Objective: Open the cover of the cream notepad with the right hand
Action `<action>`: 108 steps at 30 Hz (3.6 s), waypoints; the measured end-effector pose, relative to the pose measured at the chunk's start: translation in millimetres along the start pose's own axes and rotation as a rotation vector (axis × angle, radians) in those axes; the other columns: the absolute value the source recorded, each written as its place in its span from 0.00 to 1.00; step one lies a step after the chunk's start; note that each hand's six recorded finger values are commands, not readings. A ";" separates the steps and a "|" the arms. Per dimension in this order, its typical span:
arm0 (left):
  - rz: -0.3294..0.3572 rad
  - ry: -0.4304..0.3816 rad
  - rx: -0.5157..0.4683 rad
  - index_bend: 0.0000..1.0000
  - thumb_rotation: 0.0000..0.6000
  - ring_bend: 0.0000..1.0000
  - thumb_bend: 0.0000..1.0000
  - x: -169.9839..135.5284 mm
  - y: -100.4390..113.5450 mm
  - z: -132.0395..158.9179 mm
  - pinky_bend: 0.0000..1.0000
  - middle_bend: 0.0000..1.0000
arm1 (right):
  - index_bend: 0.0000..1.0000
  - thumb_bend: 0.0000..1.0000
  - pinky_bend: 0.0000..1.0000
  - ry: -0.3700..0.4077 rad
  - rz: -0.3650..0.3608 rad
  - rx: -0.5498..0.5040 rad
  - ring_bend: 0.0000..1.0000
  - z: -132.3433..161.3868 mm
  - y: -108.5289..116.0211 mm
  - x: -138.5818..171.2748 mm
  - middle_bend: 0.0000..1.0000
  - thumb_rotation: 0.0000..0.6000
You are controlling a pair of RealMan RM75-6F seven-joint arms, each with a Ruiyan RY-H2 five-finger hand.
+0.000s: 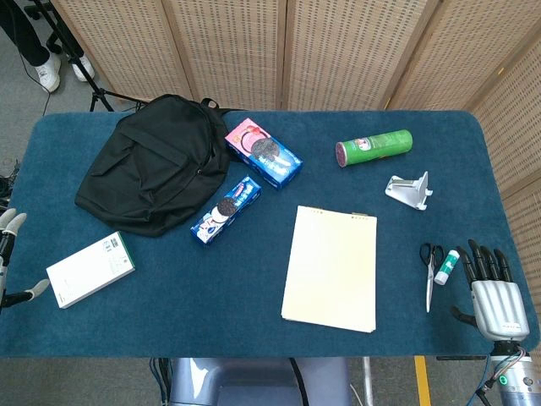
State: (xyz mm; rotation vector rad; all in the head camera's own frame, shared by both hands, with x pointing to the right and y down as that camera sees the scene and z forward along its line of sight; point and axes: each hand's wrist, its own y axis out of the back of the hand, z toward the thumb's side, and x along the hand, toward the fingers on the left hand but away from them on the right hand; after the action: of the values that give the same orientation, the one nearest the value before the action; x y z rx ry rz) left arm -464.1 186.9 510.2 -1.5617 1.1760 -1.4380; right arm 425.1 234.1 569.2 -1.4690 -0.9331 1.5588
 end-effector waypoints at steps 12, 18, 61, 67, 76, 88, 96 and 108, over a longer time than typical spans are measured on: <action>0.009 0.005 0.001 0.00 1.00 0.00 0.00 -1.1 0.3 0.9 0.00 0.00 | 0.13 0.00 0.00 0.104 0.026 -0.039 0.00 20.3 -5.7 5.3 0.00 1.00; -0.001 0.014 0.002 0.00 1.00 0.00 0.00 0.3 -1.4 0.7 0.00 0.00 | 0.20 0.00 0.00 0.284 0.122 -0.051 0.00 56.3 -33.0 10.6 0.00 1.00; -0.004 0.043 0.010 0.00 1.00 0.00 0.00 1.6 -3.6 -1.0 0.00 0.00 | 0.37 0.36 0.00 0.694 0.238 0.019 0.00 113.1 -99.7 10.1 0.00 1.00; -0.006 0.044 0.010 0.00 1.00 0.00 0.00 2.1 -4.4 -0.5 0.00 0.00 | 0.37 0.36 0.00 0.704 0.236 0.041 0.00 110.3 -105.1 10.2 0.00 1.00; -0.008 0.044 0.011 0.00 1.00 0.00 0.00 2.5 -5.1 -0.1 0.00 0.00 | 0.37 0.36 0.00 0.698 0.226 0.035 0.00 109.8 -108.4 4.9 0.00 1.00; -0.013 0.043 0.010 0.00 1.00 0.00 0.00 3.0 -5.9 0.2 0.00 0.00 | 0.40 0.36 0.00 0.700 0.214 -0.020 0.00 120.4 -112.0 -1.1 0.00 1.00; -0.011 0.051 0.001 0.00 1.00 0.00 0.00 3.5 -3.9 -2.6 0.00 0.00 | 0.50 0.39 0.00 0.688 0.187 -0.063 0.00 130.2 -112.2 -9.5 0.00 1.00; -0.015 0.047 0.003 0.00 1.00 0.00 0.00 3.2 -4.9 -1.6 0.00 0.00 | 0.54 0.56 0.00 0.673 0.179 -0.109 0.00 134.6 -109.6 -19.4 0.02 1.00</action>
State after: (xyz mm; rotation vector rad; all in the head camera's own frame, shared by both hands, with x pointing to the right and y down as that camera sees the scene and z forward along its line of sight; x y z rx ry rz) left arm -465.0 185.7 516.0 -1.5451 1.1906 -1.4929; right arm 297.3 263.2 684.7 -2.0153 -0.4999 1.0107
